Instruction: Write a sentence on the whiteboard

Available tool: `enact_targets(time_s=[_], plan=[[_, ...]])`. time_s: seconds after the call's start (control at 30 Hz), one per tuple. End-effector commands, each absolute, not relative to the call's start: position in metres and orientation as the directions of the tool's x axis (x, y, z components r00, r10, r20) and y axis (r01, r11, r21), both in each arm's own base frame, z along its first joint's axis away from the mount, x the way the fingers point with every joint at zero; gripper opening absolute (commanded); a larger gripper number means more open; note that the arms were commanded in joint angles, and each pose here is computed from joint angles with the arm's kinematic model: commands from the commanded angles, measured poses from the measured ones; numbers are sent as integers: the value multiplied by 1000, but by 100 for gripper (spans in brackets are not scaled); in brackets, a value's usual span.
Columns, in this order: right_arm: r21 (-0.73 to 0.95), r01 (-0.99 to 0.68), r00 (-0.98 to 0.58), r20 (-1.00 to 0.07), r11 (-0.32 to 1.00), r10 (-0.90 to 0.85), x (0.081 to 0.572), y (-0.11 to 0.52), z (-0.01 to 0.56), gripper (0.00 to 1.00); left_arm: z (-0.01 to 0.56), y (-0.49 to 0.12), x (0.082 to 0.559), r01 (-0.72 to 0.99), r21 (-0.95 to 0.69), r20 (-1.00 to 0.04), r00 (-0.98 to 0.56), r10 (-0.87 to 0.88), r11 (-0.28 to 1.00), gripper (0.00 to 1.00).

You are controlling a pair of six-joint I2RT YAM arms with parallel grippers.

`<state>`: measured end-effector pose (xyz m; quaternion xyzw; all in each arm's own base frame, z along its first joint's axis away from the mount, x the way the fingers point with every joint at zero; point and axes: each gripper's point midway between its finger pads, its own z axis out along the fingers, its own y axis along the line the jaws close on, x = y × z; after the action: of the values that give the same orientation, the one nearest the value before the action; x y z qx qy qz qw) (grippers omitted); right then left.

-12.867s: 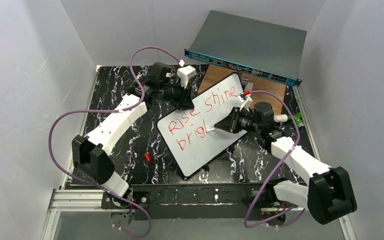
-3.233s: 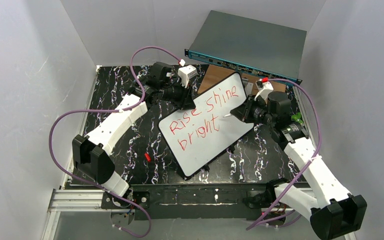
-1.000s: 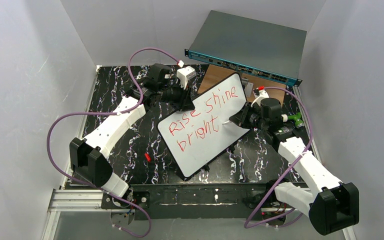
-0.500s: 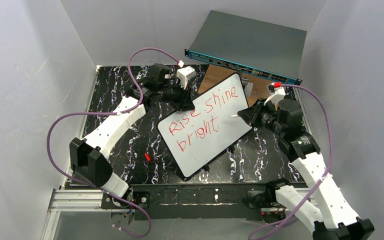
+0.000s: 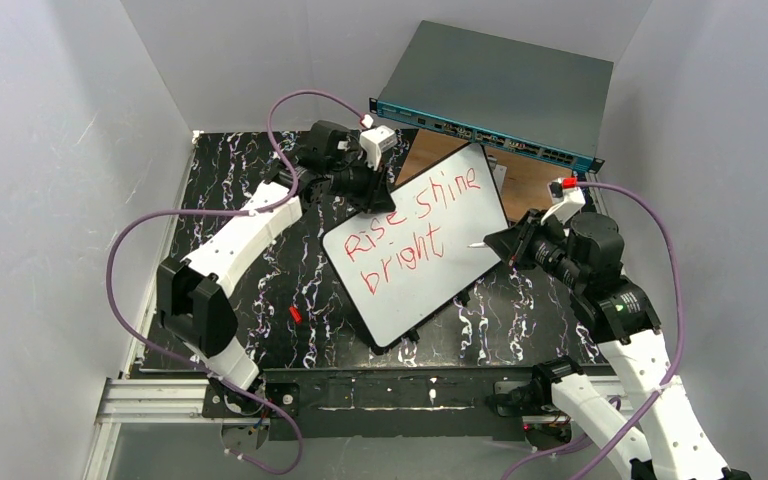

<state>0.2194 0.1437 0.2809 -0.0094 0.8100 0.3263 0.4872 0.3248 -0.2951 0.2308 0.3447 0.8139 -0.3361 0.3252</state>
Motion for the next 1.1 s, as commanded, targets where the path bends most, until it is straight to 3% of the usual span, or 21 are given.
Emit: enact_targets(time_s=[0.0, 0.2, 0.47, 1.07], plan=[[520, -331, -509, -801, 787, 315, 218, 141, 288, 1, 202, -299, 321, 806, -302, -717, -544, 435, 510, 0], [518, -335, -512, -801, 787, 310, 217, 141, 286, 1, 193, -296, 320, 807, -294, -702, -546, 457, 512, 2], [518, -341, -513, -802, 784, 307, 217, 142, 282, 1, 185, -282, 311, 801, -242, -724, -525, 447, 548, 20], [519, -337, -493, -808, 786, 322, 214, 138, 285, 1, 177, -280, 308, 791, -253, -720, -538, 437, 557, 32]])
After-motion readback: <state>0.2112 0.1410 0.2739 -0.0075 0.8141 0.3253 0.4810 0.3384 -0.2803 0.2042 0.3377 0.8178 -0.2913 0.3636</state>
